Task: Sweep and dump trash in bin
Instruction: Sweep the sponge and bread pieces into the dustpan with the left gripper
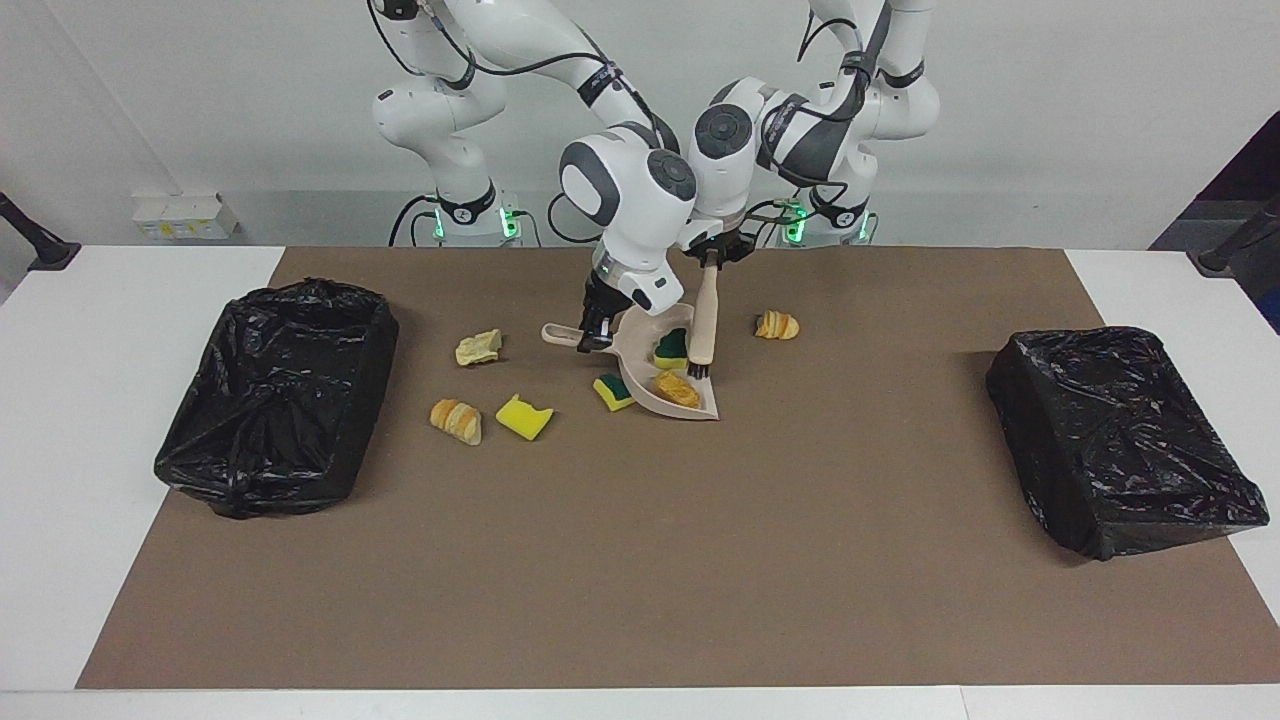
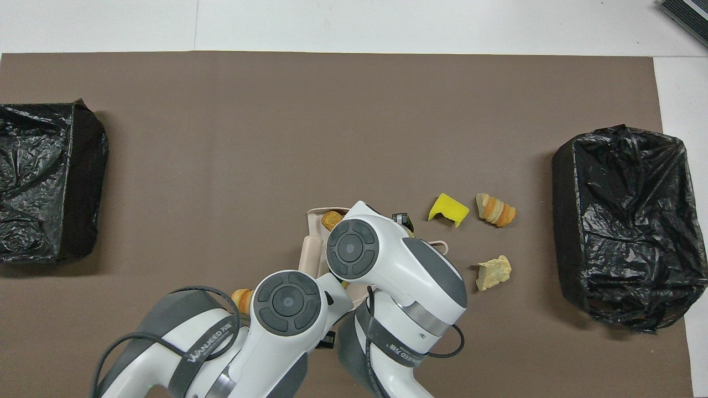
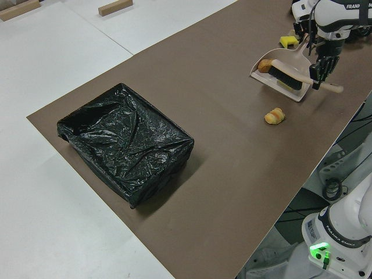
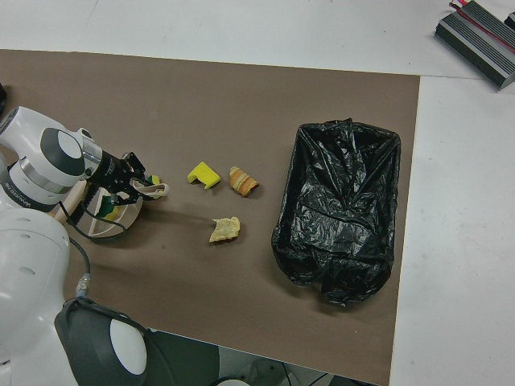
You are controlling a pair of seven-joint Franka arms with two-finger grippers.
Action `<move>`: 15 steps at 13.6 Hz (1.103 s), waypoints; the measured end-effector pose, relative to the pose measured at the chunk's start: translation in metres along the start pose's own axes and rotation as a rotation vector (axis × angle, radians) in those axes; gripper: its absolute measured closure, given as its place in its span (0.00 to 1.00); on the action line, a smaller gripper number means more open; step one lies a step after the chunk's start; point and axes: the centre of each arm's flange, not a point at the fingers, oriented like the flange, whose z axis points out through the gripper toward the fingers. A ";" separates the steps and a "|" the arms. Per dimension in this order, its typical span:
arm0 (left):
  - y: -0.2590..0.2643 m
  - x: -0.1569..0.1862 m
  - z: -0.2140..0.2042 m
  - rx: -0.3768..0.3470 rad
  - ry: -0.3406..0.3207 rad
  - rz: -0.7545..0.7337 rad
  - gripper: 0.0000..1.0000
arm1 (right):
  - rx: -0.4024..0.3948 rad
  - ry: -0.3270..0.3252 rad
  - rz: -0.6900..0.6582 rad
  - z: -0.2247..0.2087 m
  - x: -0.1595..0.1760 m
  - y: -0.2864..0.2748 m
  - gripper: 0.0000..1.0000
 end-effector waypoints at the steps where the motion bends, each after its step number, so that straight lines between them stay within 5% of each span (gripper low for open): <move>1: -0.017 -0.003 -0.009 0.007 -0.001 -0.044 0.74 | -0.002 0.002 -0.014 0.000 0.000 0.001 0.68; 8: -0.126 -0.037 0.043 0.037 -0.059 -0.435 0.74 | -0.034 0.018 -0.061 -0.018 0.002 -0.006 0.68; 12: -0.126 -0.034 0.083 -0.048 -0.025 -0.633 0.74 | -0.020 0.021 -0.087 -0.012 0.012 -0.023 0.68; 15: -0.094 -0.031 0.089 -0.108 0.023 -0.617 0.74 | -0.018 0.025 -0.099 -0.001 0.017 -0.030 0.68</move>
